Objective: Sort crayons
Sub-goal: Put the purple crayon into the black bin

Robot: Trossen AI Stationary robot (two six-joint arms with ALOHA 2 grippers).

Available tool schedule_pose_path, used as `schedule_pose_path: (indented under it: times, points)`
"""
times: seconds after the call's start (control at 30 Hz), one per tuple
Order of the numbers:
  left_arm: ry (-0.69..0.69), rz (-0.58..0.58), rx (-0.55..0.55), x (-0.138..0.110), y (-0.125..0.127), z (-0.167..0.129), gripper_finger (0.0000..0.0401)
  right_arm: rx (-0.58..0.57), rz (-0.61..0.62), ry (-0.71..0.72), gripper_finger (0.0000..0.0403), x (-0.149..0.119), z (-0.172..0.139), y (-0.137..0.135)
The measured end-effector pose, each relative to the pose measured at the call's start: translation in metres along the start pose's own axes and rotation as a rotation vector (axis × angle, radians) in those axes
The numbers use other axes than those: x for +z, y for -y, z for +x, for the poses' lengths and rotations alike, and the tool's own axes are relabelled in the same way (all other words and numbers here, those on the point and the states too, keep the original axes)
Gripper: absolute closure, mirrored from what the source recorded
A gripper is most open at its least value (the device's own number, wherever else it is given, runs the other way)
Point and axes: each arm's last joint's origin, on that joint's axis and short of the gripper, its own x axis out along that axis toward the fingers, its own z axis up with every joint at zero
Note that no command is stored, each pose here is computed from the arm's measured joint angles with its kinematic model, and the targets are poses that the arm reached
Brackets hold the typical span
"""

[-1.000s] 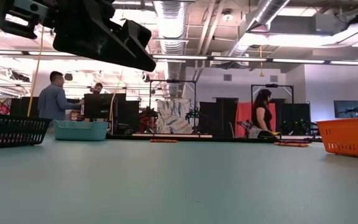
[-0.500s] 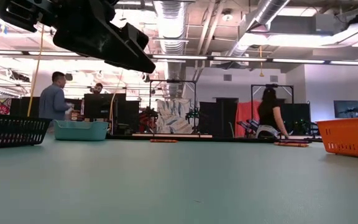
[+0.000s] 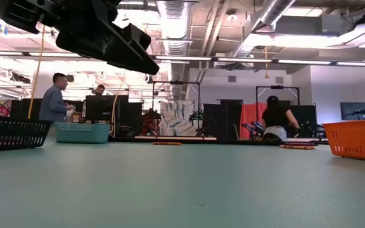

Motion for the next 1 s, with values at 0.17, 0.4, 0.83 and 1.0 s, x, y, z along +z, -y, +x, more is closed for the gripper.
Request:
schedule_pose_path:
  times: [0.17, 0.4, 0.83, 1.0]
  points:
    - [0.0, 0.013, 0.0, 0.0, 0.0, 0.0, 0.025, 0.088, 0.021, 0.042, 0.0301, 0.006, -0.001, -0.008]
    - [0.0, 0.012, 0.0, 0.0, 0.0, 0.0, 0.025, 0.085, 0.05, 0.04, 0.0301, 0.005, 0.003, -0.007]
    - [-0.001, 0.013, -0.01, 0.0, 0.002, 0.0, 0.025, 0.101, 0.111, 0.005, 0.0301, 0.0, 0.025, -0.003]
    - [-0.003, 0.016, -0.01, 0.0, 0.002, 0.0, 0.025, 0.098, 0.097, -0.009, 0.0301, 0.0, 0.032, -0.007]
